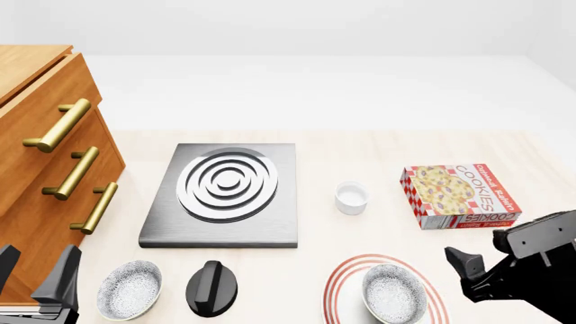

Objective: Pick the akita bowl between the plate and the ramekin and place it on the plate.

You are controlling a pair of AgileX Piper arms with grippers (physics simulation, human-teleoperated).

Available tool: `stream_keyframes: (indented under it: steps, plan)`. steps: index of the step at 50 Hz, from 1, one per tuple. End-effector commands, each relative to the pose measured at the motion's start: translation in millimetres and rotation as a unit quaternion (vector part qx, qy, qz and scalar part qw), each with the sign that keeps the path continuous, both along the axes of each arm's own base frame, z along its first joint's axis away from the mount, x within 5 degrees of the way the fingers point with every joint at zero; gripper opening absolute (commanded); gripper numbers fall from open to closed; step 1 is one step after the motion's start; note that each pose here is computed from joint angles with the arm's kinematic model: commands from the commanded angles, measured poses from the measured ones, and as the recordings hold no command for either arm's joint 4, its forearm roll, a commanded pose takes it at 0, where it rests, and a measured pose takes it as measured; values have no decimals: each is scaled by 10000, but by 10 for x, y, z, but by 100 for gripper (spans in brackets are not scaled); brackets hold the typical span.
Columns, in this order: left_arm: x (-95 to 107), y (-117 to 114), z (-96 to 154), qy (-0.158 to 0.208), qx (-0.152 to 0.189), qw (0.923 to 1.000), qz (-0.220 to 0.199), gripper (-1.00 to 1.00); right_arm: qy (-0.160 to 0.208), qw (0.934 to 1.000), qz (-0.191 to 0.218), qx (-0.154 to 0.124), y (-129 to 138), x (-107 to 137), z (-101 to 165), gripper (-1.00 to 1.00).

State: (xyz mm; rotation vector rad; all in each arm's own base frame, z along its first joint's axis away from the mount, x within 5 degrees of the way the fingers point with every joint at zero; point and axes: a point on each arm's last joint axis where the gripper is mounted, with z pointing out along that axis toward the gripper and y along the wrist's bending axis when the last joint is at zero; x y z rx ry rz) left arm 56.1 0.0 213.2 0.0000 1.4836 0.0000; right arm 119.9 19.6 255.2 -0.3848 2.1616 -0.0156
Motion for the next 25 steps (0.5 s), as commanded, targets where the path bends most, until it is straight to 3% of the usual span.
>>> stream_keyframes:
  steps: [1, 5, 6, 8, 9, 10, 13, 16, 23, 25]
  plan:
    - [0, 0, 0, 0, 0, 10000, 0, 100, -1352, 9906, 97, -194, -108, -566, 509, 100]
    - [0, 0, 0, 0, 0, 10000, 0, 100, -1612, 9867, -29, -184, -135, -671, 638, 100]
    - [0, 0, 0, 0, 0, 10000, 0, 100, -1784, 9837, -82, -225, -149, -734, 689, 100]
    - [0, 0, 0, 0, 0, 10000, 0, 100, -2128, 9766, -296, -16, -170, -857, 815, 100]
    - [0, 0, 0, 0, 0, 10000, 0, 100, -2280, 9722, -530, -53, -188, -914, 843, 100]
    - [0, 0, 0, 0, 0, 10000, 0, 100, -2291, 9708, -623, -335, -199, -893, 799, 100]
    - [0, 0, 0, 0, 0, 10000, 0, 100, -2019, 9772, -658, -94, -195, -753, 783, 100]
    - [0, 0, 0, 0, 0, 10000, 0, 100, -1982, 9784, -576, -105, -188, -729, 748, 100]
    - [0, 0, 0, 0, 0, 10000, 0, 100, -2183, 9743, -563, -9, -184, -743, 819, 100]
    - [0, 0, 0, 0, 0, 10000, 0, 100, -2540, 9652, -600, -163, -193, -819, 874, 100]
